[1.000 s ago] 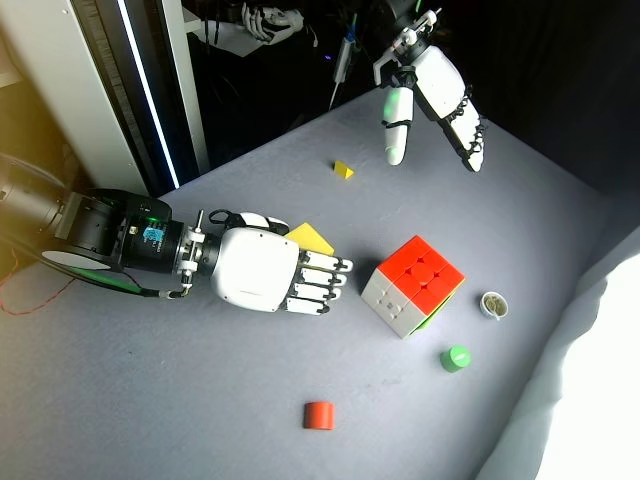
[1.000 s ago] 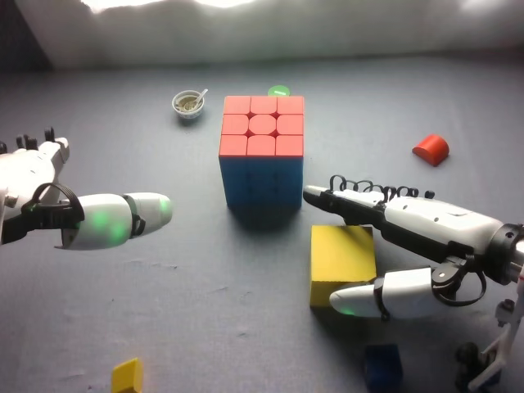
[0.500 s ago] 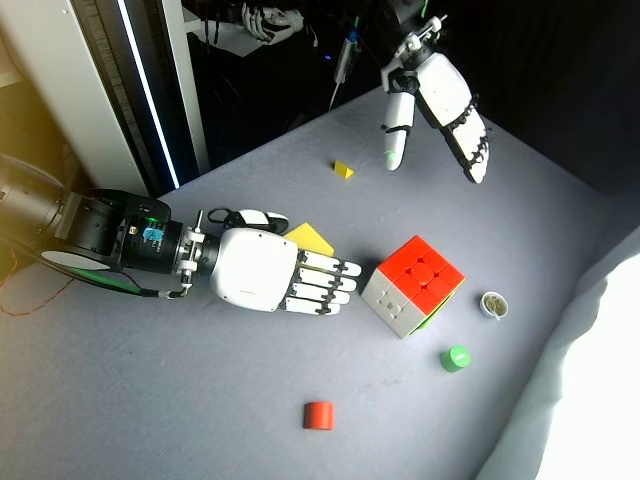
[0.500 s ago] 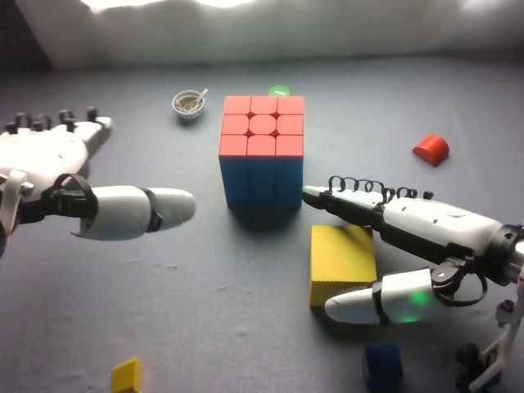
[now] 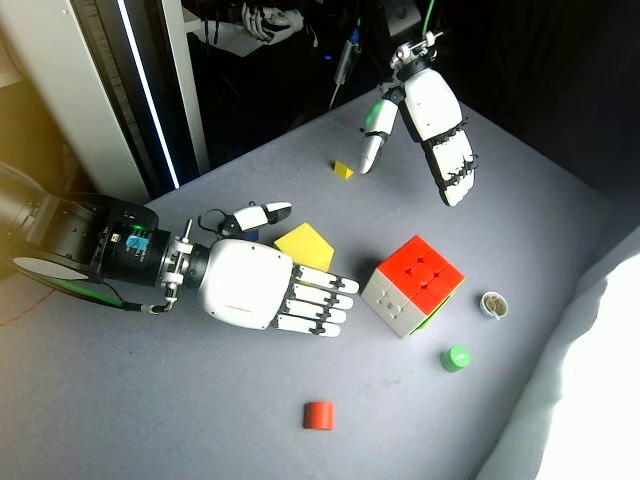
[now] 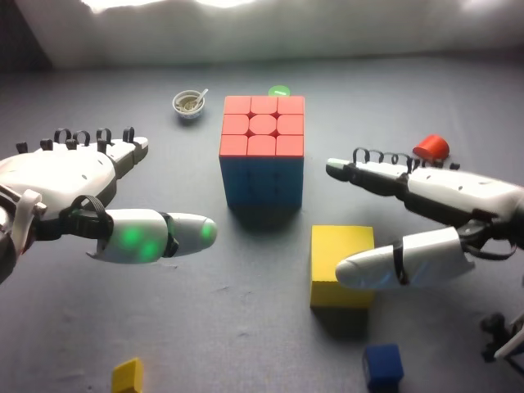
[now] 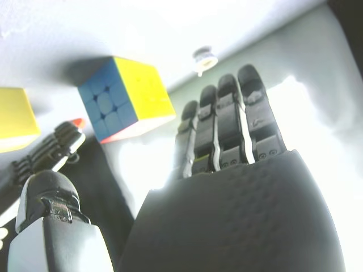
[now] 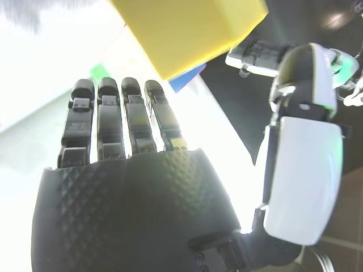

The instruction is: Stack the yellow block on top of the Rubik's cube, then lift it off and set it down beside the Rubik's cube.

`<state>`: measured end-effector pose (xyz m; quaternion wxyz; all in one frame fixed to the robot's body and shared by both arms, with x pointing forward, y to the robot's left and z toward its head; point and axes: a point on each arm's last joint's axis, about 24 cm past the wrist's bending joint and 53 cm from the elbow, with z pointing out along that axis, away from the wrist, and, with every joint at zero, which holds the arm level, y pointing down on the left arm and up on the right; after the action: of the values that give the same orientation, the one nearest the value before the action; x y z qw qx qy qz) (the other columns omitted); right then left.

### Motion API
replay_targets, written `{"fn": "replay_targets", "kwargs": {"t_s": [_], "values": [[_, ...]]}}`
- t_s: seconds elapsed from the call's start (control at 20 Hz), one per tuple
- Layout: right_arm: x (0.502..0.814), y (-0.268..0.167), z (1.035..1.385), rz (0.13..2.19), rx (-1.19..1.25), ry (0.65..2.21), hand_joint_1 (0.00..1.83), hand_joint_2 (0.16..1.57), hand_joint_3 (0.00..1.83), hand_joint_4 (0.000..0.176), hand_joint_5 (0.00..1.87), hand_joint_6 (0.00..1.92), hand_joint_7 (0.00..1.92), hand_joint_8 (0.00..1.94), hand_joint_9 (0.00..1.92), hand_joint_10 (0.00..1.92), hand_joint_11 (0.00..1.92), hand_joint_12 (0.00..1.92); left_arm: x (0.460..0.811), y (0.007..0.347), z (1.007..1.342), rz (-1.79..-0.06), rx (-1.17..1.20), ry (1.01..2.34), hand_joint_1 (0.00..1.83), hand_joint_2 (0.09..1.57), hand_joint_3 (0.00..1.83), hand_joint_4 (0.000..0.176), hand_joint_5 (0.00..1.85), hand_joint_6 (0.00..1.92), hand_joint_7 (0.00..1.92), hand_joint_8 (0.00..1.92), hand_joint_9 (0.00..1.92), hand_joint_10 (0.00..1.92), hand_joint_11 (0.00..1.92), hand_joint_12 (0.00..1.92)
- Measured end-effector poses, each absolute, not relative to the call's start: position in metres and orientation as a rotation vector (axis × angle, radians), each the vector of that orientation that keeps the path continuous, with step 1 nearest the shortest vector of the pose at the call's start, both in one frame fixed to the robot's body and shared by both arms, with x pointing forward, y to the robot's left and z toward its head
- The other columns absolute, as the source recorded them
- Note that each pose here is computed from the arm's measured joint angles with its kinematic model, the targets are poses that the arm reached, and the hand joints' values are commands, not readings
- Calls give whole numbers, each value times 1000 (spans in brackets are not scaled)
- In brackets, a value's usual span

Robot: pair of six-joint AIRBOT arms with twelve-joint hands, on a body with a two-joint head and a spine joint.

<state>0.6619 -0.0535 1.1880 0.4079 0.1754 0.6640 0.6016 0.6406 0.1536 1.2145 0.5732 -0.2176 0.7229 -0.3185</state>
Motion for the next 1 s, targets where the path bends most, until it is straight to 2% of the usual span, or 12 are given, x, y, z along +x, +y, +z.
{"fn": "replay_targets", "kwargs": {"t_s": [0.05,0.15,0.3,0.35,0.45,0.65,0.7,0.75,0.8,0.85,0.9,1.0], "values": [[662,-57,1193,1509,441,1674,406,772,0,0,0,0,0,0,0,0,0,0,640,148,1216,-760,-469,1698,98,895,0,0,52,3,124,8,127,9,0,333],[660,-66,1205,1490,431,1677,396,751,0,0,0,0,0,0,0,0,0,0,640,135,1217,-811,-402,1712,99,896,0,0,10,0,62,0,76,0,0,240],[650,-84,1228,1433,319,1653,367,752,0,0,0,0,0,0,0,0,0,0,634,125,1223,-848,-317,1733,93,902,1,0,1,0,44,1,67,1,0,231],[648,-92,1233,1403,301,1661,371,753,0,0,0,0,0,0,0,0,0,0,632,124,1226,-855,-290,1736,90,900,0,0,32,3,74,1,100,3,0,328],[649,-106,1236,1344,292,1687,352,760,0,0,0,0,0,0,0,0,0,0,629,119,1235,-868,-227,1723,49,906,2,0,1,0,15,4,31,4,0,181],[635,-135,1260,1189,208,1722,366,764,0,0,0,0,0,0,0,0,0,0,620,103,1238,-933,-155,1736,93,913,1,0,0,0,45,6,58,7,0,171],[629,-140,1263,1150,185,1734,430,775,0,0,0,0,0,0,0,0,0,0,619,102,1239,-941,-151,1737,73,922,2,0,0,0,55,4,75,6,0,223],[626,-143,1261,1119,172,1753,411,775,0,0,0,0,0,0,0,0,0,0,619,102,1239,-940,-151,1735,93,909,0,0,24,2,70,3,90,5,0,306],[622,-146,1255,1077,154,1783,368,774,0,0,0,0,0,0,0,0,0,0,620,104,1243,-942,-154,1727,96,909,0,0,13,1,62,2,80,2,0,295],[619,-149,1248,1025,122,1811,400,789,4,0,0,0,0,0,0,0,0,0,621,106,1245,-940,-157,1719,95,913,1,0,2,0,42,1,57,2,0,253],[619,-152,1246,1000,118,1822,425,803,10,0,0,0,0,0,0,0,0,0,621,107,1246,-938,-159,1716,105,906,0,0,10,1,50,3,64,4,0,290],[619,-163,1252,972,117,1806,437,800,7,0,0,0,0,0,0,0,0,0,621,107,1245,-941,-162,1721,83,908,1,0,1,0,42,4,56,5,0,263]]}}
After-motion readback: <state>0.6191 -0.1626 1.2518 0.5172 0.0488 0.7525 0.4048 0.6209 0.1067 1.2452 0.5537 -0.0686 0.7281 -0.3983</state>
